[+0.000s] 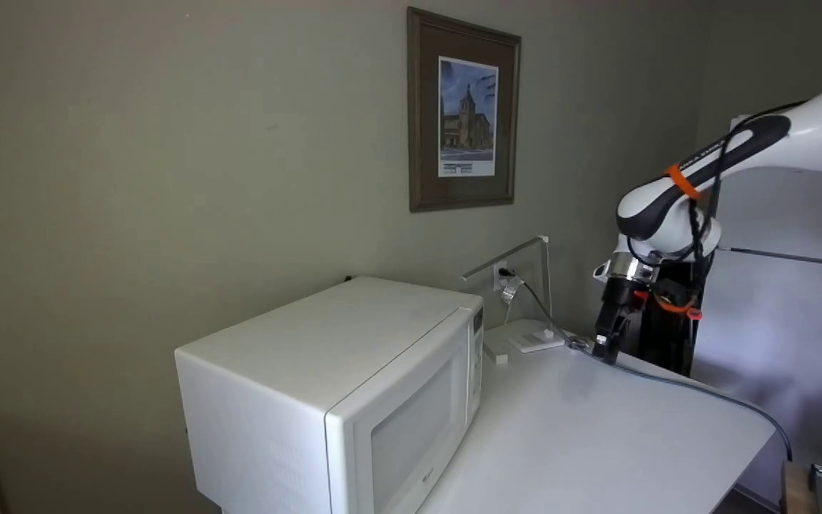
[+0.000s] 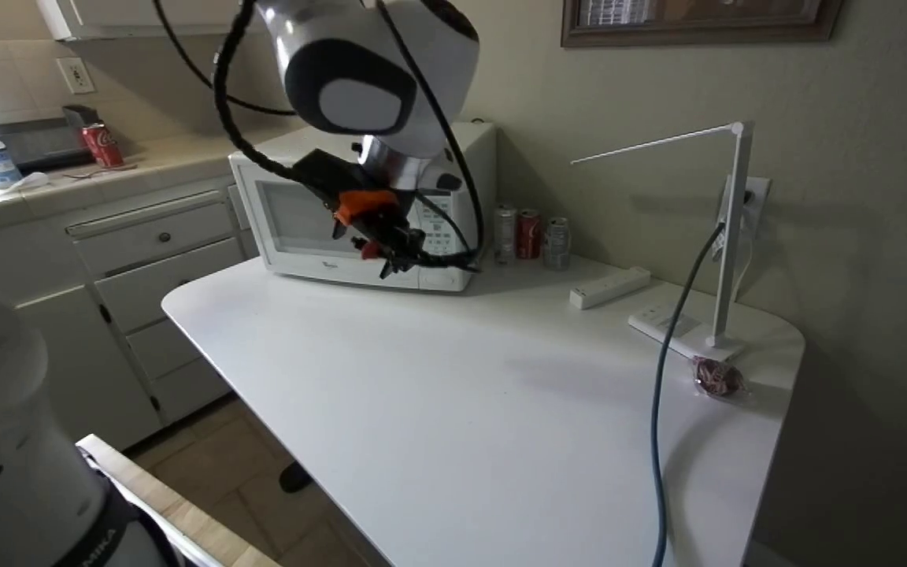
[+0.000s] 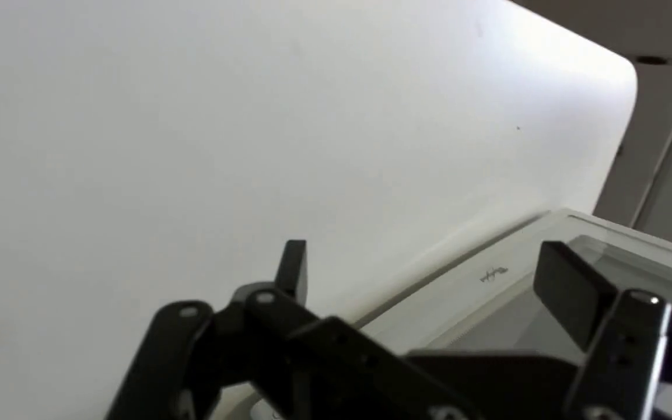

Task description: Press a button on the bottom part of the microwave

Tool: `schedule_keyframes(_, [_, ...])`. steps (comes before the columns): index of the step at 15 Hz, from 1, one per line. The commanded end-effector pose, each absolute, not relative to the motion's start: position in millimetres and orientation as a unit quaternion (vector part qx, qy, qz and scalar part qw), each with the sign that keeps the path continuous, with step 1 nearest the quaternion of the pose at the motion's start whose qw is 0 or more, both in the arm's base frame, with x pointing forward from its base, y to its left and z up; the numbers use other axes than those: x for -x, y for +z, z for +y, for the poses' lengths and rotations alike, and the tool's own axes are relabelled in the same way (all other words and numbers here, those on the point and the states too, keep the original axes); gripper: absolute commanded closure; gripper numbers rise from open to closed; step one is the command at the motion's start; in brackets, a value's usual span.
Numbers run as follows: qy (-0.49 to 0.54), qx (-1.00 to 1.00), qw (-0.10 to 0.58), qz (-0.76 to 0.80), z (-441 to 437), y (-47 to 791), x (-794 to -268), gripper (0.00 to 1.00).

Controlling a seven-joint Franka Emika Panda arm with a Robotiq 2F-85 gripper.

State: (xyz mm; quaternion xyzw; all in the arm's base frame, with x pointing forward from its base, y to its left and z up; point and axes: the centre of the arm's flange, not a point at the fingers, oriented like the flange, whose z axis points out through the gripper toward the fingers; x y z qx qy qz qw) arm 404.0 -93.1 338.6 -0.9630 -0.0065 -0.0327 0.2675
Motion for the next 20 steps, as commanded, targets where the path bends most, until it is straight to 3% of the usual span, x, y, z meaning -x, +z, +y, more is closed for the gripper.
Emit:
schedule_keyframes(1, [-0.040,0.932,0.360,-0.022,-104.5,285.5,-460.1,0.00])
schedule_keyframes(2, [-0.043,0.922,0.385,-0.023,-105.9,277.2,-464.7,0.00])
schedule_keyframes(3, [-0.052,0.938,0.344,-0.010,-97.7,308.9,-428.0,0.00])
schedule_keyframes(13, [-0.060,0.939,0.339,0.005,-100.4,303.0,-436.5,0.00])
schedule_keyframes(17, [-0.049,0.910,0.404,0.080,-95.0,256.7,-466.9,0.00])
schedule_keyframes(18, [-0.047,0.900,0.423,0.099,-94.2,241.6,-475.5,0.06])
schedule_keyframes(19, [-0.047,0.892,0.435,0.112,-91.9,232.8,-478.5,0.26])
schedule_keyframes(20, [-0.051,0.882,0.450,0.128,-91.8,219.4,-486.9,0.30])
